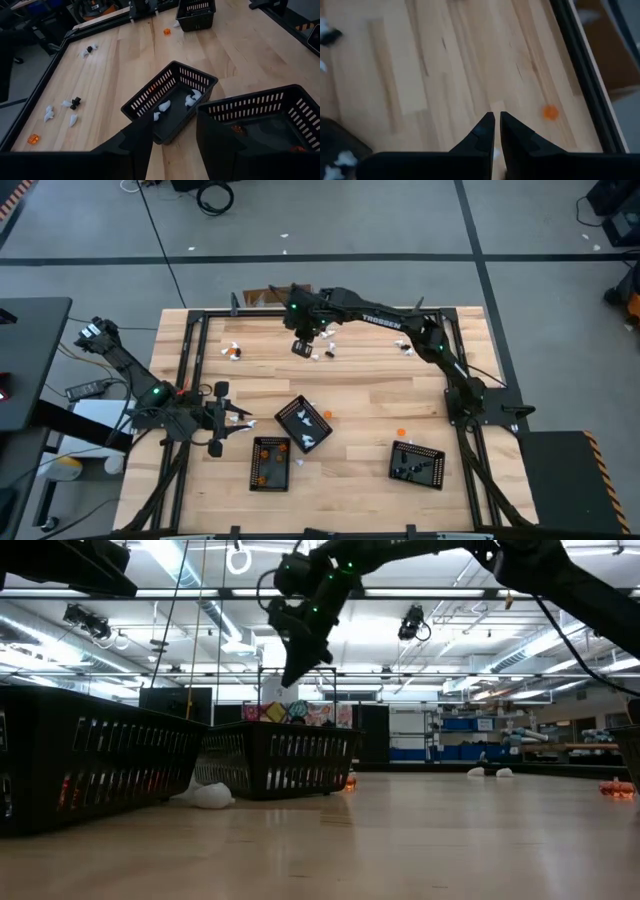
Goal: Sort Halloween decoration
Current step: Put the white ghost toy into the middle black basket
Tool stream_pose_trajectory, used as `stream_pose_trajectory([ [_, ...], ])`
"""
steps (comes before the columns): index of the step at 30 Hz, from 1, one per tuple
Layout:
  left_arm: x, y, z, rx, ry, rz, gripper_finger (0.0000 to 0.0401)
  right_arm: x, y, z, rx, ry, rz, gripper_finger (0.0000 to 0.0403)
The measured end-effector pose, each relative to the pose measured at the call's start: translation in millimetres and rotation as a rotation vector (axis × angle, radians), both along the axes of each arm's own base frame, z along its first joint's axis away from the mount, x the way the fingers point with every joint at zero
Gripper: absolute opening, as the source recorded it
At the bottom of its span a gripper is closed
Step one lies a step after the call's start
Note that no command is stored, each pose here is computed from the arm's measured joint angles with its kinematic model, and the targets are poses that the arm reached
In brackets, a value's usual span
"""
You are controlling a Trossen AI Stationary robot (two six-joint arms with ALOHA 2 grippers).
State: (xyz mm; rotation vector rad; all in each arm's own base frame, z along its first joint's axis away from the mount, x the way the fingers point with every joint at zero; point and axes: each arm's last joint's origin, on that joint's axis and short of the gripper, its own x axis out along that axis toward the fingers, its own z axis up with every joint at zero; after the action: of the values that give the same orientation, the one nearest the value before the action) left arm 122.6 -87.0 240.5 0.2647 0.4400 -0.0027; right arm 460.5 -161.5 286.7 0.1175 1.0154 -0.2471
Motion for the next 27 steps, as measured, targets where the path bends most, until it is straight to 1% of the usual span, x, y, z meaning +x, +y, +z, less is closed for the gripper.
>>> stream_pose_trajectory([
  [7,0,0,-1,0.006,0.006,0.0,0.0155,-17,-14,-8,-0.007,0.034,-0.017,0.0036],
  [13,0,0,-1,0.01,0.01,0.0,0.0155,-32,-23,-40,0.01,0.083,-0.042,0.0036],
  [16,0,0,-1,0.01,0.01,0.0,0.0155,-43,-28,-49,0.016,0.077,-0.056,0.0036],
  [19,-1,0,-1,0.01,0.01,0.0,0.0155,-54,-33,-62,0.061,0.098,-0.063,0.0039],
  [23,0,0,-1,0.019,0.011,-0.004,0.0155,-67,-40,-78,0.136,0.128,-0.071,0.0066],
  [25,0,0,-1,0.021,0.01,-0.005,0.0155,-71,-42,-85,0.145,0.145,-0.079,0.0088],
  [27,0,0,-1,0.021,0.011,-0.005,0.0155,-73,-42,-90,0.122,0.167,-0.095,0.0114],
])
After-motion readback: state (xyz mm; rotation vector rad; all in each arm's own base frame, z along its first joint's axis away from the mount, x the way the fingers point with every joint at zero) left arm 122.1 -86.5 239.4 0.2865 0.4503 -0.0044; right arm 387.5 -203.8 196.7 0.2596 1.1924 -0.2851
